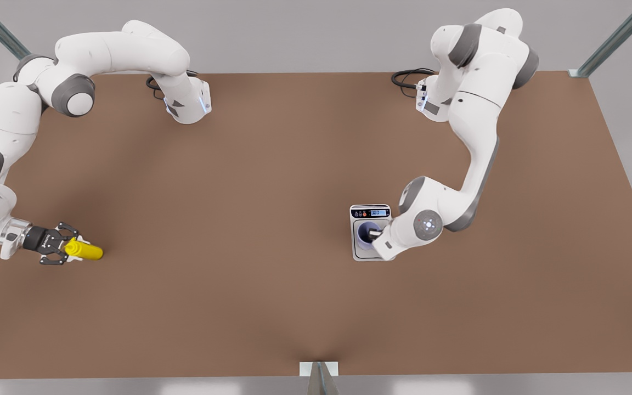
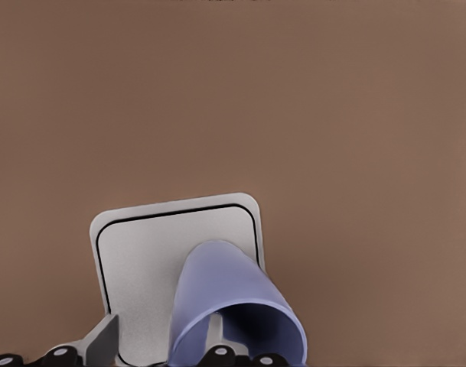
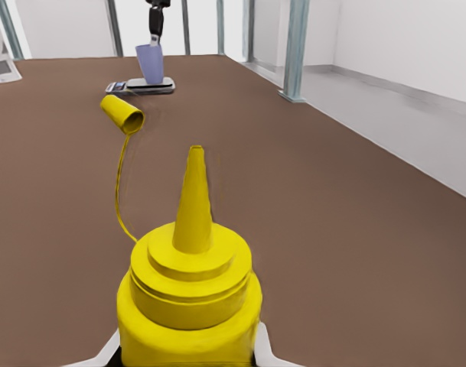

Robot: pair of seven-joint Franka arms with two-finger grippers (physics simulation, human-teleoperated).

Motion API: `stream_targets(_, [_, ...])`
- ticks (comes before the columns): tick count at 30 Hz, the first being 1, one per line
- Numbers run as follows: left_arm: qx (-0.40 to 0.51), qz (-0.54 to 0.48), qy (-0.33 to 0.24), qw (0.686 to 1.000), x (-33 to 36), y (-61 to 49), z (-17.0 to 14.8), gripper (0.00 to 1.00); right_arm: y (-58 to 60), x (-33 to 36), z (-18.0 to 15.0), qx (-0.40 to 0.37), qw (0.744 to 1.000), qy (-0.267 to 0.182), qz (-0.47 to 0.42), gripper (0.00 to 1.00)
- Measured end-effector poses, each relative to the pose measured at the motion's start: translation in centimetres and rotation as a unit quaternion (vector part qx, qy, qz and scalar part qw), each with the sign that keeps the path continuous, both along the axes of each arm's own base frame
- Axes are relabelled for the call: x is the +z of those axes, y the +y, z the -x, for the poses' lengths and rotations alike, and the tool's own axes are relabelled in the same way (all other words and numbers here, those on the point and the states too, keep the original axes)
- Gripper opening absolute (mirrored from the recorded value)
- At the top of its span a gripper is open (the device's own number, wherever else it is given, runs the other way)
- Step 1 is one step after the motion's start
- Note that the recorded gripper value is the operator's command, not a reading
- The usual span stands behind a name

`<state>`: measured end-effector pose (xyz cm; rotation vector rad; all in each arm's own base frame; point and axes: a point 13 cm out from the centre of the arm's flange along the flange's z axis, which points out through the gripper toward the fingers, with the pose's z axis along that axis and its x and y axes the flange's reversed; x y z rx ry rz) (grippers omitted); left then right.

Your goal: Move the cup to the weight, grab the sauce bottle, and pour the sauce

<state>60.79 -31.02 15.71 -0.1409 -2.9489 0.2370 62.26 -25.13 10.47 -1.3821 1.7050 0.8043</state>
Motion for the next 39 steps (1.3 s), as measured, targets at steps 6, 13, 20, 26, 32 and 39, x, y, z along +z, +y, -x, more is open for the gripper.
stream_targets(6, [0.029,-0.004,-0.014,0.999,6.6,1.8,-0.9,1.00,0.2,0.4,-0.2,0.005,1.000,-0.009,0.000,0.52])
stream_targets(13, [0.093,-0.139,-0.080,0.983,24.9,21.7,-0.3,1.00,1.7,2.2,-1.3,0.017,0.999,-0.027,-0.006,0.52])
stream_targets(20, [0.035,-0.141,-0.062,0.987,27.7,21.7,2.4,1.00,11.0,7.4,-5.3,0.091,0.995,-0.046,0.016,0.52])
stream_targets(26, [0.001,-0.137,-0.043,0.990,27.4,21.8,3.2,1.00,21.8,10.2,-7.8,0.154,0.986,-0.047,0.036,0.53])
stream_targets(32, [-0.025,-0.134,-0.034,0.990,27.0,21.9,3.6,1.00,35.1,12.1,-9.1,0.217,0.972,-0.053,0.074,0.53])
stream_targets(39, [-0.045,-0.131,-0.031,0.990,27.0,21.9,3.7,1.00,47.2,13.4,-9.0,0.253,0.957,-0.058,0.127,0.54])
